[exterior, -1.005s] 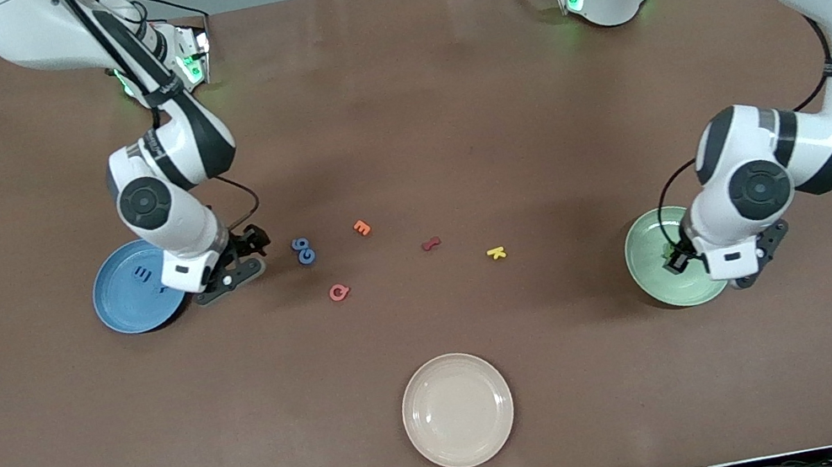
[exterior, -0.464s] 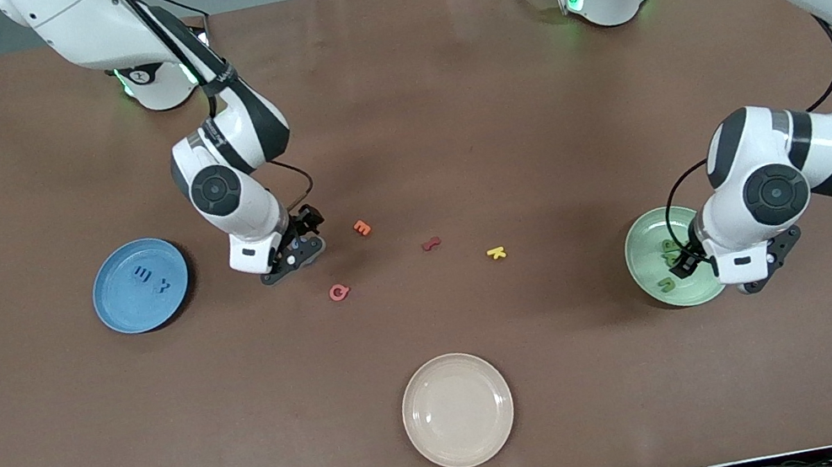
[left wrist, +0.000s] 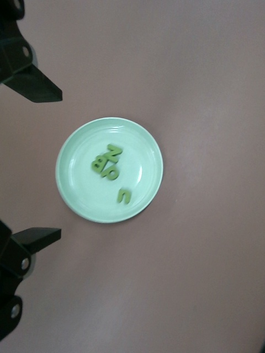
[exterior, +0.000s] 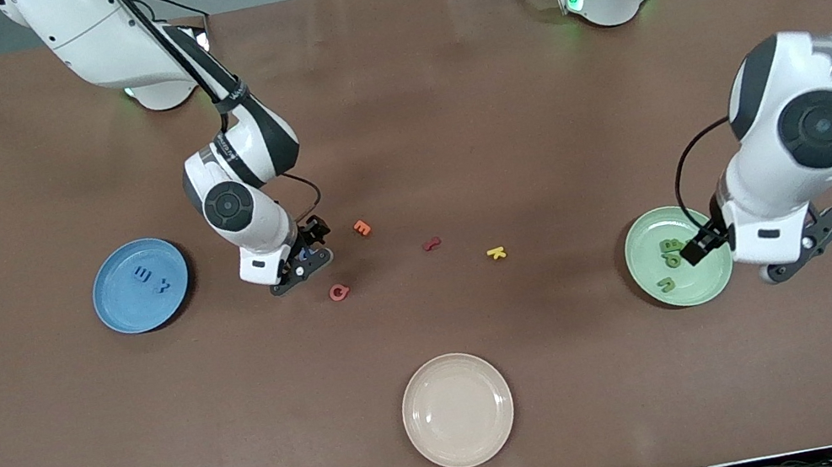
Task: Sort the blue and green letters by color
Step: 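Carry the green letter to the green plate and release it, then grasp the blue 9 with the right gripper while the left gripper withdraws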
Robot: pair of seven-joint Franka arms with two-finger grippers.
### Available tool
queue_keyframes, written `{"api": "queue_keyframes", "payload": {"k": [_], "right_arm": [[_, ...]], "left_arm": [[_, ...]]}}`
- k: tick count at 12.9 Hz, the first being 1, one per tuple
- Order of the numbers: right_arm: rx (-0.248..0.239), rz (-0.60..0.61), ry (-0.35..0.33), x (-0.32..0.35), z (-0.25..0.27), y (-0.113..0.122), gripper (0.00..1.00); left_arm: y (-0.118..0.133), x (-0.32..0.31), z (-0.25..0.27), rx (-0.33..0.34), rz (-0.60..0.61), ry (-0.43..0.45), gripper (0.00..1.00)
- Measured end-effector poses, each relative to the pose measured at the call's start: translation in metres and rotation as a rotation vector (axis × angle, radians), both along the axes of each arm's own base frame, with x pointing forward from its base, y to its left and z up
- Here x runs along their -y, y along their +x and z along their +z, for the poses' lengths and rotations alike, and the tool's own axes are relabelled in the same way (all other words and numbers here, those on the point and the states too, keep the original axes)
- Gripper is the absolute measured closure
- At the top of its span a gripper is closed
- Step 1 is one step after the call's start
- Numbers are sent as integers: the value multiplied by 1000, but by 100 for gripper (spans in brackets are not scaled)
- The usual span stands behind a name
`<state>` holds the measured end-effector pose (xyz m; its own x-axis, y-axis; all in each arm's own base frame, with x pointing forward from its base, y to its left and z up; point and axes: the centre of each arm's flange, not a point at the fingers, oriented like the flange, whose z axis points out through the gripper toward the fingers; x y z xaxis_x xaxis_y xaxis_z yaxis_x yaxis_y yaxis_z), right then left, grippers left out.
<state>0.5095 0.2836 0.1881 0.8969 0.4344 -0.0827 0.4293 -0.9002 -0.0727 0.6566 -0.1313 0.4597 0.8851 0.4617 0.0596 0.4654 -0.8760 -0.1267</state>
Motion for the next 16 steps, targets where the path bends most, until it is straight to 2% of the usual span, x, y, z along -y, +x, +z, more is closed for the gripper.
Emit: {"api": "queue_keyframes", "payload": {"k": [4,5,7,8,9,11,12,13,14,16], "right_arm": [[-4,0,-2,0,-4,0,19],[-4,0,-2,0,-6,0,19],[-4,-1,-3,0,-12,-1,24],[-6,-1,-4,0,-15,-1,29],[-5,-1,-3,0,-15,0,30],[-2,-4,-4,1,-13,2,44],[-1,-5,-4,1,-13,2,47],[0,-6,-4,2,-13,3,58],[2,-5,-2,1,-8,3,63],[-1,-3,-2,0,-10,2,64]], "left_arm": [[-7,-20,76,28,-177,-32,0],[-12,-25,88,21,-213,-21,0],[-27,-27,111,-9,-284,5,0],[-37,-26,122,-32,-329,19,0],[-47,-25,134,-45,-367,20,0],[-66,-30,163,-38,-370,-26,0],[-75,-39,174,-43,-359,-47,0],[-81,-47,180,-46,-358,-56,0],[-86,-51,183,-45,-359,-56,0],[-92,-55,183,-53,-349,-54,0]]}}
